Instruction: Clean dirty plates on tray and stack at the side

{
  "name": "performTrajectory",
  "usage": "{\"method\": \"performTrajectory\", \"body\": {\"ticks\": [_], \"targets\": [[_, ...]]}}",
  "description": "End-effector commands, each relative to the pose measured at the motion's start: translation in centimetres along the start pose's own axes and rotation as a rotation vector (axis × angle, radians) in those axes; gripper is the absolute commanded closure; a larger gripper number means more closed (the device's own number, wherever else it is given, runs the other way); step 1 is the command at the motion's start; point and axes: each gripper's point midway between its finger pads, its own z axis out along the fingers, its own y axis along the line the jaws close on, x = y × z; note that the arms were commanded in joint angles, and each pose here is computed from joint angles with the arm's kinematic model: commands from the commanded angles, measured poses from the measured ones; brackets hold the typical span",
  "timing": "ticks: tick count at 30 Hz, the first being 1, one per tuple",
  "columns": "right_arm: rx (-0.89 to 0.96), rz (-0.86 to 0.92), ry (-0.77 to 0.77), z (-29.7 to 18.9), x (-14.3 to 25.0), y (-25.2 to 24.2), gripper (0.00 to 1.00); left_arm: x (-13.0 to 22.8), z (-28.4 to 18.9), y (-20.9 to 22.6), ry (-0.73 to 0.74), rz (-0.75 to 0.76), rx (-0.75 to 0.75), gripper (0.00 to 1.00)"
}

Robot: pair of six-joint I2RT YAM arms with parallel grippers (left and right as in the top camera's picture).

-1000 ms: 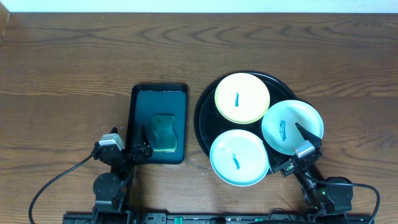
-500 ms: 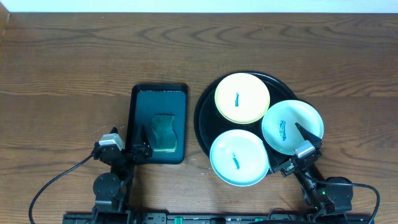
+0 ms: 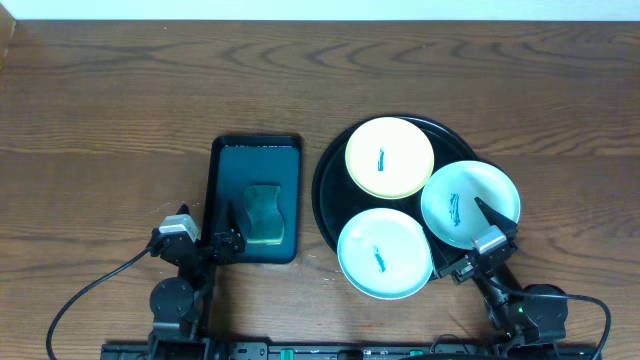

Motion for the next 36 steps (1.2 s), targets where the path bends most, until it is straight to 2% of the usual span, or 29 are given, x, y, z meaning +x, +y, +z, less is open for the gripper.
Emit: {"method": "performTrajectory", "body": {"ticks": [1, 18, 22, 27, 29, 33, 36], "targets": [[0.009, 0.015, 0.004, 0.0, 0.2, -0.2, 0.01, 1.6, 0.1, 0.9, 0.054, 0.005, -0.039, 0.17], [0.017, 0.015, 0.005, 0.0, 0.2, -0.3, 0.01, 1.4, 0.1, 0.7, 0.045, -0.007, -0.03, 0.17], [-0.033, 0.016, -0.003, 0.0, 0.1, 0.6, 0.01, 1.8, 0.0, -0.7, 0.073, -0.033, 0.055, 0.17], [-0.13, 0.045, -0.064, -0.2, -1.4, 2.1, 0.01, 2.0, -0.7, -4.5, 0.119, -0.099, 0.268, 0.17], [-0.13, 0.108, -0.084, -0.2, -2.1, 2.0, 0.01, 1.0, -0.8, -4.9, 0.098, -0.128, 0.28, 0.17], [-0.133, 0.156, -0.105, -0.5, -3.6, 1.9, 0.01, -3.4, -1.8, -6.1, -0.005, -0.116, 0.314, 0.17], [-0.133, 0.175, -0.12, -0.9, -6.0, 1.7, 0.01, -7.0, -2.6, -6.4, -0.021, -0.116, 0.27, 0.17]]}}
